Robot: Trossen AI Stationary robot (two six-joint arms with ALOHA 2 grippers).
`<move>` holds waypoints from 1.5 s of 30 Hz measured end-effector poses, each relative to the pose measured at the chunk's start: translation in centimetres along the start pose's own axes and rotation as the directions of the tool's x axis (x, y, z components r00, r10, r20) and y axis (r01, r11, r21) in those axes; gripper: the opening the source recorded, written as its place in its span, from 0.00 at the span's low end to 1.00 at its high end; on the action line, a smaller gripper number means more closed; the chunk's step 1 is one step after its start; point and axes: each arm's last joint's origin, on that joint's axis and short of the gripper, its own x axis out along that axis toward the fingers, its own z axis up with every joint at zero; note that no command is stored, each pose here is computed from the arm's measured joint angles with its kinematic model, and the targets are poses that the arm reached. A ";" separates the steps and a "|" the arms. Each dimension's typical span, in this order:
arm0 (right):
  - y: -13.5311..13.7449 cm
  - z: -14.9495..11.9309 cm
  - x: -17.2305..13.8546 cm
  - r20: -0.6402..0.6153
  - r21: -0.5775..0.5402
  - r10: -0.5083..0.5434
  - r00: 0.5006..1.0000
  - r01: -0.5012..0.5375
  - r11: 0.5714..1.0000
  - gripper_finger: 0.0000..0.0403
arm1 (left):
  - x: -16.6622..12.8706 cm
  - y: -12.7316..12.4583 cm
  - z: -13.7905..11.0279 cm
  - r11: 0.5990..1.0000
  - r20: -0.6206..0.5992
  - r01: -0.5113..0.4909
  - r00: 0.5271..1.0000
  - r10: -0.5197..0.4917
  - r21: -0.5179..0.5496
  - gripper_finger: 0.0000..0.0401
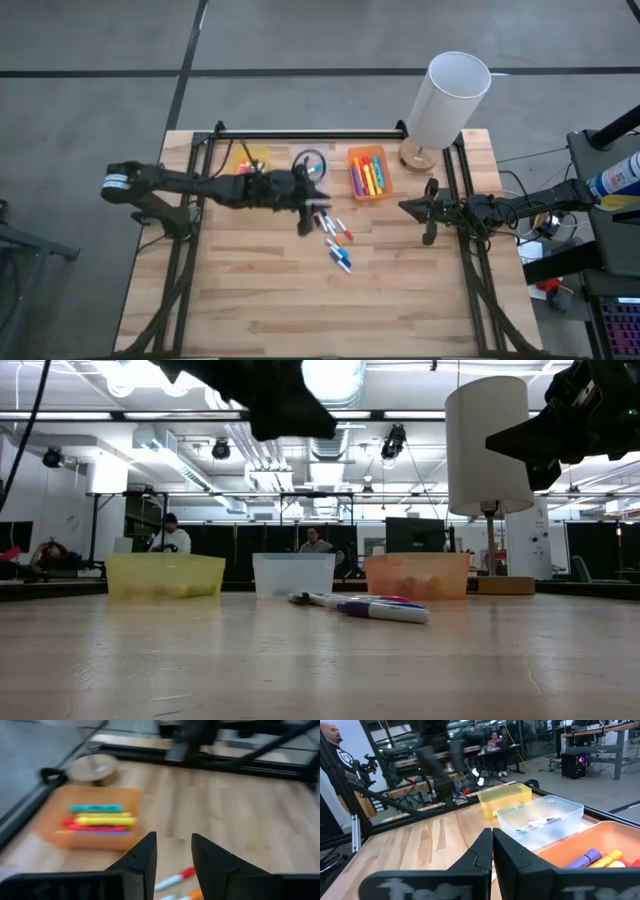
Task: Pick & Place Markers
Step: Put the small purple highlighter pen into the transparent bin
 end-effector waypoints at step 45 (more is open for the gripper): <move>0.0 0.0 0.0 0.000 0.000 0.000 1.000 0.000 1.000 0.02 | -1.5 -8.8 -9.3 0.967 0.096 0.227 0.971 -0.217 -0.117 0.29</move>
